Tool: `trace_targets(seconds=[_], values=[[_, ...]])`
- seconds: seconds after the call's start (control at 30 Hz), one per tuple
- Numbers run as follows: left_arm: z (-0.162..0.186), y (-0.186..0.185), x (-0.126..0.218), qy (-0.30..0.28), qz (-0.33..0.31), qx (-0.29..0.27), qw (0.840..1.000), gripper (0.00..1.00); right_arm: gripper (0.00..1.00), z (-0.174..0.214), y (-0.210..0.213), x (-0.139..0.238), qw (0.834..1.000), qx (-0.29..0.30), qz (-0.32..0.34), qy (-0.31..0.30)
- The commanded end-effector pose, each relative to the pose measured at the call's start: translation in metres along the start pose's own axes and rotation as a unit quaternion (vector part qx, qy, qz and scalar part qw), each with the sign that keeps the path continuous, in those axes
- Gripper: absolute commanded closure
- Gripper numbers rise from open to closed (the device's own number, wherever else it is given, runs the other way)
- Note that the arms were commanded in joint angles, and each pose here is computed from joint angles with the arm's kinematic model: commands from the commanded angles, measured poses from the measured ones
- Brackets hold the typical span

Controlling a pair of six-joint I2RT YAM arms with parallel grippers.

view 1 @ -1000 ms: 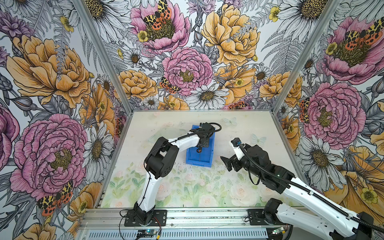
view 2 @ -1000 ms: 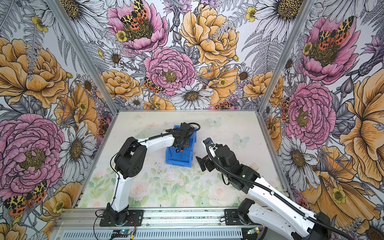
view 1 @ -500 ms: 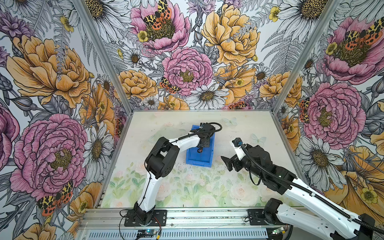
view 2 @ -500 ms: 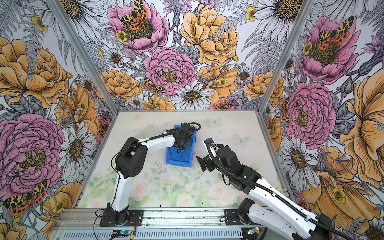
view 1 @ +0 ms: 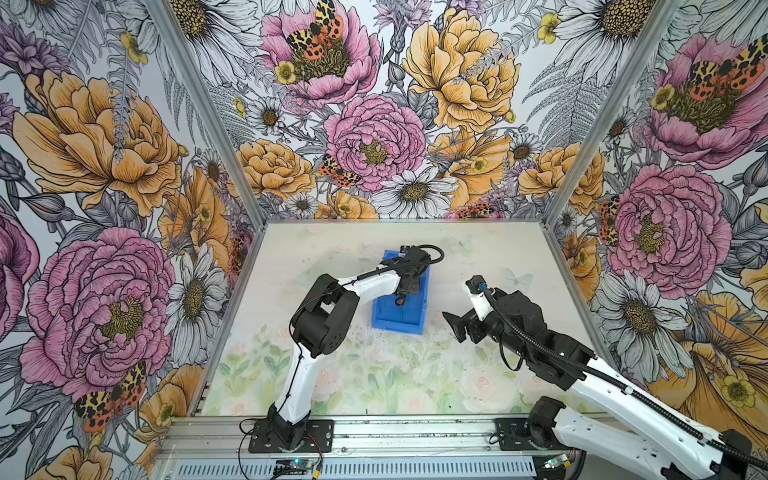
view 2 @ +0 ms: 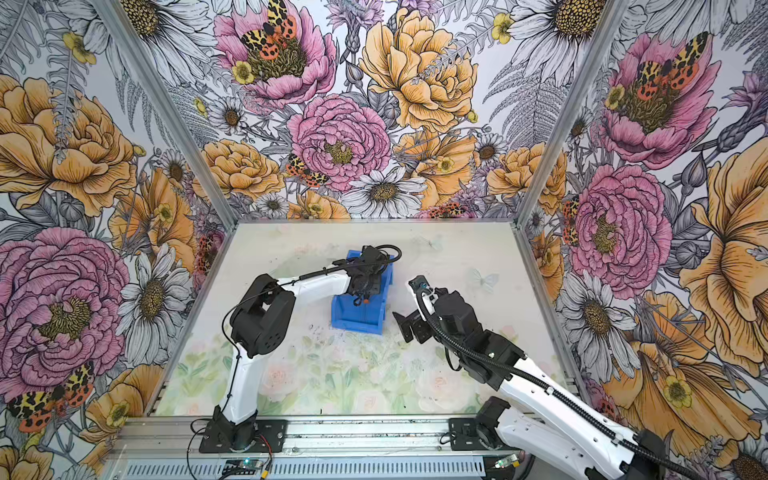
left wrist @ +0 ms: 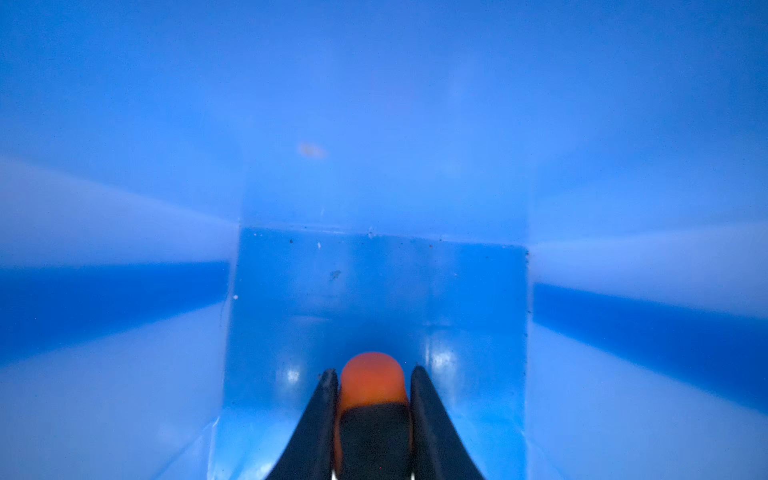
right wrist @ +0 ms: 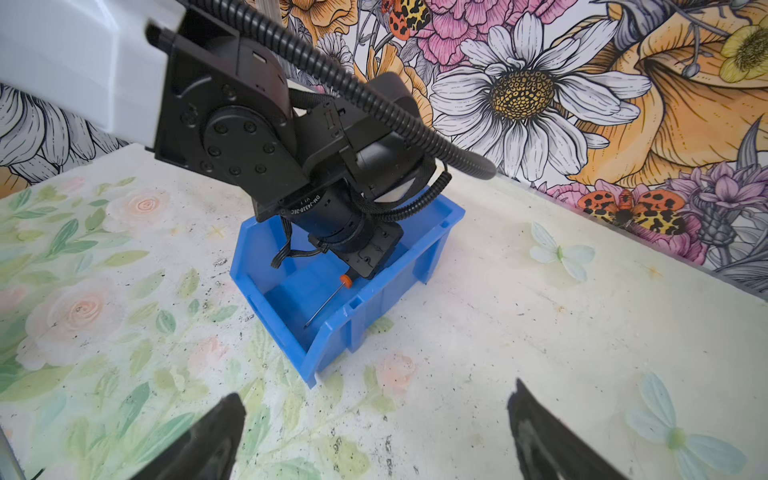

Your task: Put the screwdriver in the bin

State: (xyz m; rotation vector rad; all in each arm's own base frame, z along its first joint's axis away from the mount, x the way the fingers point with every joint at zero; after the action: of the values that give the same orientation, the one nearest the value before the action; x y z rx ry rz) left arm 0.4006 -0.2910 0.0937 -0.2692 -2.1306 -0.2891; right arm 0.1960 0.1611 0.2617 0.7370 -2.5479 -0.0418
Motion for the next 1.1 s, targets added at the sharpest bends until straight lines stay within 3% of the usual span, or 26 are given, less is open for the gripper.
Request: trace_targets(seconds=[0.0,0.63,1.07], values=[[0.009,-0.002,0.000,0.010,-0.003,-0.002,1.000,0.72,0.00,-0.006,-0.003,0.006,1.000,-0.008,0.006,-0.016],[-0.008,-0.002,0.024,-0.023,-0.005,-0.001,1.000,0.61,0.01,-0.013,-0.011,0.025,0.998,-0.009,0.031,-0.055],[-0.031,0.001,0.112,-0.090,0.031,0.006,0.995,0.53,0.00,-0.012,-0.025,0.043,0.993,-0.034,0.070,-0.093]])
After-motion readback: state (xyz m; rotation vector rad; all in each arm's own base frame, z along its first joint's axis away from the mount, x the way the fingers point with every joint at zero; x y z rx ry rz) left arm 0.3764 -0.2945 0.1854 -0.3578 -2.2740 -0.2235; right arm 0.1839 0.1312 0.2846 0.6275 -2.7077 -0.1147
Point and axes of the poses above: each gripper's point midway between its finger pads, its own x axis back along the fingers, its own y axis along the line the jaws close on, z = x × y, the point moved 6 cm from there along x, back along the fingers, and after that the axes turned 14 degrees about -x, right-handed, at the moved point
